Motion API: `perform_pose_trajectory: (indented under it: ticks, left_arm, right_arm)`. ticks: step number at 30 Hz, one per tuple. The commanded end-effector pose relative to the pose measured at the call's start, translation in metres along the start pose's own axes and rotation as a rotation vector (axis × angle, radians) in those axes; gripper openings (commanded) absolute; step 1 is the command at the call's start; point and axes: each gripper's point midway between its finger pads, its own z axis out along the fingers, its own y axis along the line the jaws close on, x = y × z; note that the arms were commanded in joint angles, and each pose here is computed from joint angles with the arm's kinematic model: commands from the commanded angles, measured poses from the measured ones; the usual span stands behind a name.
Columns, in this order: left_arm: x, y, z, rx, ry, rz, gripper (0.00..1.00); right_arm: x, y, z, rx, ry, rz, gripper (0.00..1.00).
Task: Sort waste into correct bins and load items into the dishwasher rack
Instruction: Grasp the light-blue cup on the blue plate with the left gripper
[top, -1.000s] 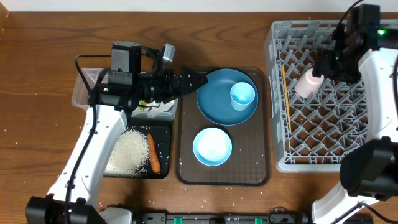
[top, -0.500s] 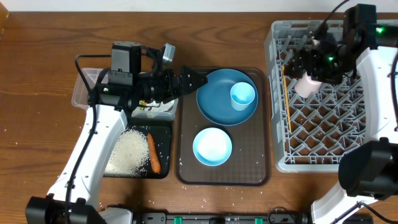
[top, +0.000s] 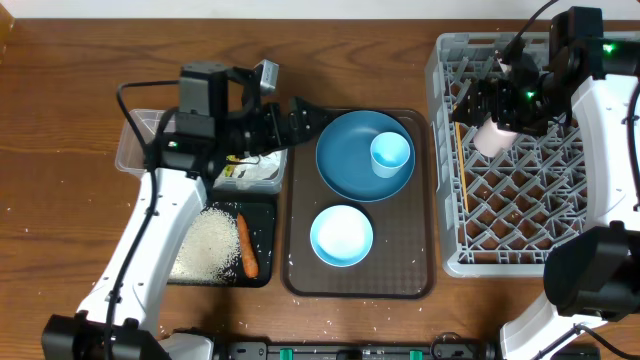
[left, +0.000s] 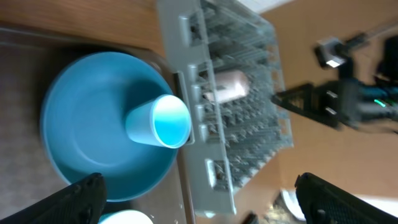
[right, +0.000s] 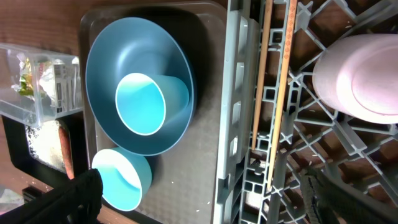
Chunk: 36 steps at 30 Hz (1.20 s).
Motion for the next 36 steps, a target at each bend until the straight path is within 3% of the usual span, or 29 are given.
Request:
perform_pose_trajectory:
  ticks: [1, 6, 23, 31, 36]
  left_arm:
    - [-0.003, 0.014, 0.02, -0.154, -0.066, 0.008, 0.91]
    - [0.01, 0.011, 0.062, -0.276, -0.111, 0.098, 0.71]
    - [0.055, 0.054, 0.158, -0.397, -0.037, 0.167, 0.7]
    - [0.067, 0.077, 0.17, -0.438, 0.01, 0.151, 0.63]
    - [0.071, 0.083, 0.171, -0.451, 0.023, 0.146, 0.46]
  right_arm:
    - [-0.002, 0.007, -0.004, -0.015, -0.014, -0.024, 0.99]
    - [-0.002, 0.007, -0.004, -0.015, -0.014, -0.024, 0.99]
    - [-0.002, 0.007, -0.004, -0.015, -0.014, -0.024, 0.99]
    - [-0.002, 0.007, -0.004, -0.015, -0.014, -0.024, 0.99]
    - [-0.002, 0.007, -0.004, -0.015, -0.014, -0.024, 0.99]
